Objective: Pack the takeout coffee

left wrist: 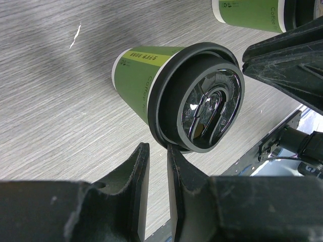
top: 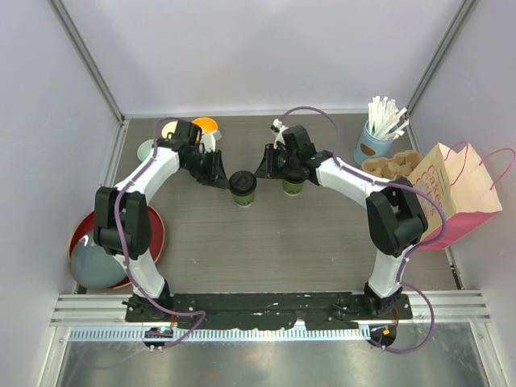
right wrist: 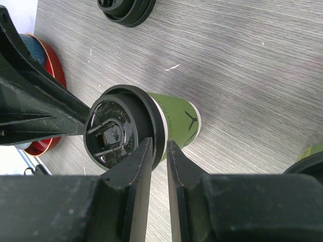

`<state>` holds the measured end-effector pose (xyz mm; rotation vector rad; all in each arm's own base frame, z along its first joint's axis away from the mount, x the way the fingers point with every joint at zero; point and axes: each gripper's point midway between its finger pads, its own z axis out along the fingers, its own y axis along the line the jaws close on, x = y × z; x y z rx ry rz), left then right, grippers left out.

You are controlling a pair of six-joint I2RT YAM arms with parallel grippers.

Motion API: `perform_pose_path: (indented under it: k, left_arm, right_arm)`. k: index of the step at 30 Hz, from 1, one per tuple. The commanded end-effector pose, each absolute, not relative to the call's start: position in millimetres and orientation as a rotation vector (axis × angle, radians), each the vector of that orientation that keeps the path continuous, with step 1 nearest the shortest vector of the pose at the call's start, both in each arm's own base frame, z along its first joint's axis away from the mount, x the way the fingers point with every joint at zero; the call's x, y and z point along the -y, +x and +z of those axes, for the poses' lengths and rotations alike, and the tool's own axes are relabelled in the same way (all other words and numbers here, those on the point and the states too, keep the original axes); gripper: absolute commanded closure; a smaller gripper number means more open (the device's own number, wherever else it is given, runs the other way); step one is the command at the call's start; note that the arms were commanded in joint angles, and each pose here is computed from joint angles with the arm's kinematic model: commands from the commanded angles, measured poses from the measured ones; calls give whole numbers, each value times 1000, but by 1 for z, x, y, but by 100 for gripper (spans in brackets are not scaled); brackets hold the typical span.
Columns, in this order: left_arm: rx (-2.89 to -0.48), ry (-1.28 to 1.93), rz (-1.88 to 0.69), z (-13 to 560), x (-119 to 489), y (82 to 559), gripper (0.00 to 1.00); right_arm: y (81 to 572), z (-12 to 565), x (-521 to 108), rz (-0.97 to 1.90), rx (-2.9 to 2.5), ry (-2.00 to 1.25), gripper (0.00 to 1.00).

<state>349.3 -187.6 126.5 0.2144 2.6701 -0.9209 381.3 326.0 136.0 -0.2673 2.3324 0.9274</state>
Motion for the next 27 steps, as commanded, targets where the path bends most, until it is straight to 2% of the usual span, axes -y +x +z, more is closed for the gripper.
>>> perform_pose_path:
  k: [1, 6, 9, 17, 27]
  left_arm:
    - [-2650, 231, -950, 126, 193, 354, 76]
    - [-2664, 222, -954, 118, 194, 357, 76]
    - [-2676, 218, -958, 113, 195, 358, 77]
    - [-2710, 208, -924, 94, 193, 360, 84]
    - [-2773, 206, -796, 66, 180, 368, 98]
  right_arm:
    - [380, 143, -338, 1012, -2285, -280, 77]
    - [373, 131, -342, 1031, -2316, -294, 77]
    - [367, 119, -338, 1012, -2347, -281, 81]
    - [339, 78, -320, 967, -2455, -245, 99]
    - [323, 58, -311, 933, -2501, -224, 99]
